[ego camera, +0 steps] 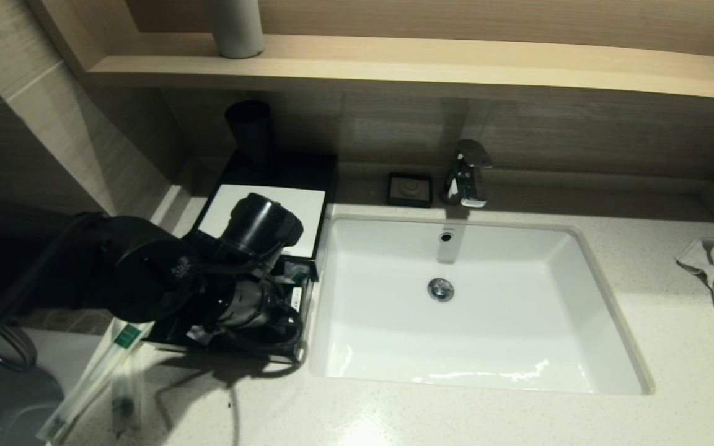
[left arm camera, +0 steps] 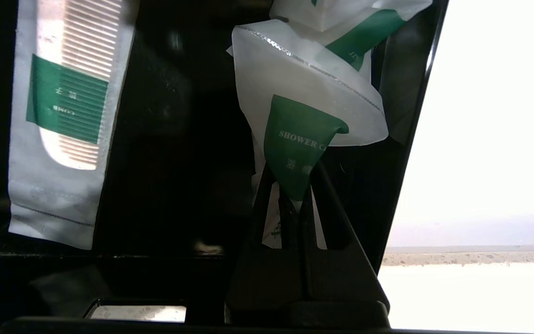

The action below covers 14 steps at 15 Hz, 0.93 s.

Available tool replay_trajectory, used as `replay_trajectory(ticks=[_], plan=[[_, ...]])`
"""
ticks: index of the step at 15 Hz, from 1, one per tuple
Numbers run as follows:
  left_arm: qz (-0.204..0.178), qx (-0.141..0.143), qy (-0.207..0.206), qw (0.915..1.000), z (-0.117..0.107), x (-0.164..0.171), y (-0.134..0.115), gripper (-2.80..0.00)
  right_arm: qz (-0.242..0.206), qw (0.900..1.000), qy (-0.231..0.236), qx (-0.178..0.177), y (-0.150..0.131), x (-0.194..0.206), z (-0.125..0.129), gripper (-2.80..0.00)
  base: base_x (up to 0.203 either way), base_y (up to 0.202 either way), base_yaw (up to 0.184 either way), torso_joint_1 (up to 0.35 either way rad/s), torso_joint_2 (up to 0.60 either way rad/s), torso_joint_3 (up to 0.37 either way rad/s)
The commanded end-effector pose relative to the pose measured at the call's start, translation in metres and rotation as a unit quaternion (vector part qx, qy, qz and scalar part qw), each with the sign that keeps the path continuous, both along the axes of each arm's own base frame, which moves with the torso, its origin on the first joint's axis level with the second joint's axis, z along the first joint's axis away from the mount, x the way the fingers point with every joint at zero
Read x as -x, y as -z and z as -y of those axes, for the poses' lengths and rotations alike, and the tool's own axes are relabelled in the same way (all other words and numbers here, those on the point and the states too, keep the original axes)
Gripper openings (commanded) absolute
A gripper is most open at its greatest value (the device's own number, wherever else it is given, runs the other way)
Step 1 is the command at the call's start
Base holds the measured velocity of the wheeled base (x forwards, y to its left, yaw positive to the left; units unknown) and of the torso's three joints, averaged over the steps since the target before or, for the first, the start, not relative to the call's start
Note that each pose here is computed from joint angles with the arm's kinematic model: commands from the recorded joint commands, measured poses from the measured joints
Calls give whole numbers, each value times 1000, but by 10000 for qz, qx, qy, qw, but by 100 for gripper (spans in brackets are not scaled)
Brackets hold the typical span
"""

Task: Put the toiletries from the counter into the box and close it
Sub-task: Place the bathroom toiletry into the drawer

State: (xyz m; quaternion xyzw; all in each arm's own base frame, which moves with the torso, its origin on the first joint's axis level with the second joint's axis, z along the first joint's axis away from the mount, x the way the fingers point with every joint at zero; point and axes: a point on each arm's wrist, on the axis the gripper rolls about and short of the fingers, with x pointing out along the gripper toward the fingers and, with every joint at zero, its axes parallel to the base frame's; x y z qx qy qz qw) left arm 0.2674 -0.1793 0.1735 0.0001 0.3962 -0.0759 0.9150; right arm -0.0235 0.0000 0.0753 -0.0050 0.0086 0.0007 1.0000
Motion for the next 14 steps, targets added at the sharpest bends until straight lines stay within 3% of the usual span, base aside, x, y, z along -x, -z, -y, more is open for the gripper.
replay_trajectory(ticks=[1,14], plan=[[-22,-13,-22,10000,2,-3,2,-280,2,10000,-1,4,0,0,0,-280,0,0,0,0,0,0],[61,34,-90,9999,2,-7,-1,-280,2,10000,-1,4,0,0,0,-280,0,0,0,0,0,0]])
